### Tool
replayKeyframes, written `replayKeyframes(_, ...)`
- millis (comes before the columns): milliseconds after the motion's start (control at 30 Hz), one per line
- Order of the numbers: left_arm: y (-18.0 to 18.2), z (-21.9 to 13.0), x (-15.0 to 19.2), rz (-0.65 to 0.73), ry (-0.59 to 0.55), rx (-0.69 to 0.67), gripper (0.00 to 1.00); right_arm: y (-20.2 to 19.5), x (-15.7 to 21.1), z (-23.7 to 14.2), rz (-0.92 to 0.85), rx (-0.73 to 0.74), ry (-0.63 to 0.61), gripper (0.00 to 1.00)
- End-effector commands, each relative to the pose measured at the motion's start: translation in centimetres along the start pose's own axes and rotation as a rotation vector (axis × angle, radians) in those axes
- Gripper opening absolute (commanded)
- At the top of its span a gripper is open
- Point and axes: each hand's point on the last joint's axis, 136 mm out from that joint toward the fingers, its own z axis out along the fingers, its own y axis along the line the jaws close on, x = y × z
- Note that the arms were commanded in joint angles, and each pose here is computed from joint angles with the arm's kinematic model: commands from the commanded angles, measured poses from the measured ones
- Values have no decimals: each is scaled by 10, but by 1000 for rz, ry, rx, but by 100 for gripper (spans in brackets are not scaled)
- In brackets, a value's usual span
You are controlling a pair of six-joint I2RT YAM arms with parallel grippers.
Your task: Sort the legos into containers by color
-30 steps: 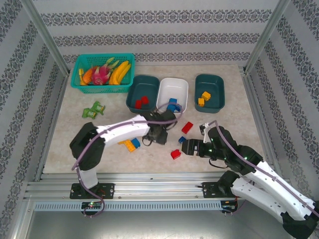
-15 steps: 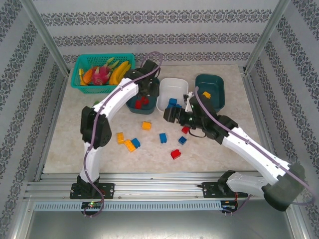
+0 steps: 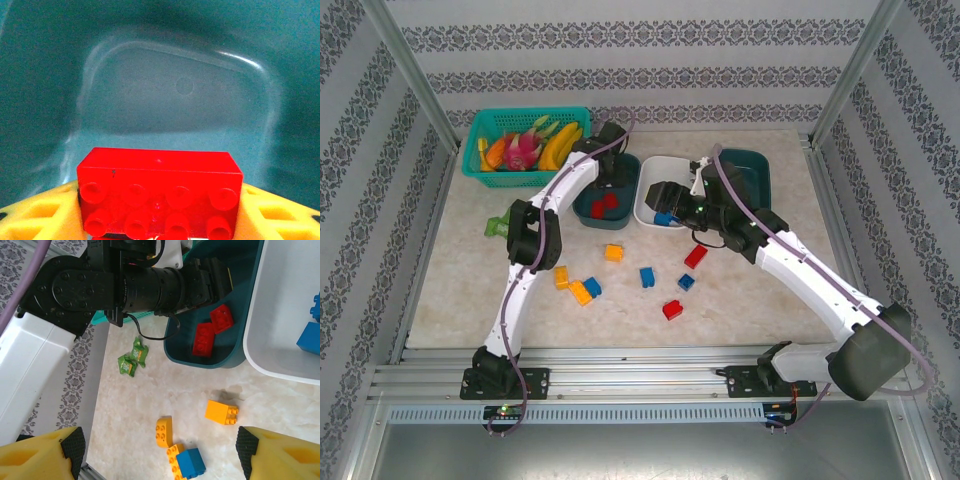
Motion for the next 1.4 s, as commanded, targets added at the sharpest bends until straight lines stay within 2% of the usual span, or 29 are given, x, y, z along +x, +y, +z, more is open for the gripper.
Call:
replayKeyframes(0, -1, 6, -4, -6, -18, -12, 59, -3, 0, 6, 18, -18, 11, 81)
replayKeyframes(133, 1, 13, 2, -11, 4, -23, 61, -4, 2, 10, 21, -22, 26, 81)
replayKeyframes(300, 6, 9, 7, -24, 30, -32, 74, -5, 7, 12, 19, -20, 51, 81)
replayKeyframes(433, 4, -4, 4, -30, 24, -18, 77, -7, 11, 11, 7, -10, 62, 81)
replayKeyframes(633, -1, -48, -17, -64, -45, 28, 77, -10, 15, 3, -33, 21, 62, 80)
replayKeyframes(833, 16, -138, -24, -167, -138, 61, 81, -10, 47, 10, -217, 121, 142, 76)
replayKeyframes(967, 57, -189, 20, -264, -123, 61, 83, -3, 84, 34, -304, 165, 227, 70)
replayKeyframes(1200, 133, -242, 171, -344, -24, 63, 84, 14, 151, 86, -388, 255, 331, 64)
replayKeyframes(1367, 167, -272, 260, -390, -46, 141, 85, 21, 186, 120, -413, 308, 360, 62)
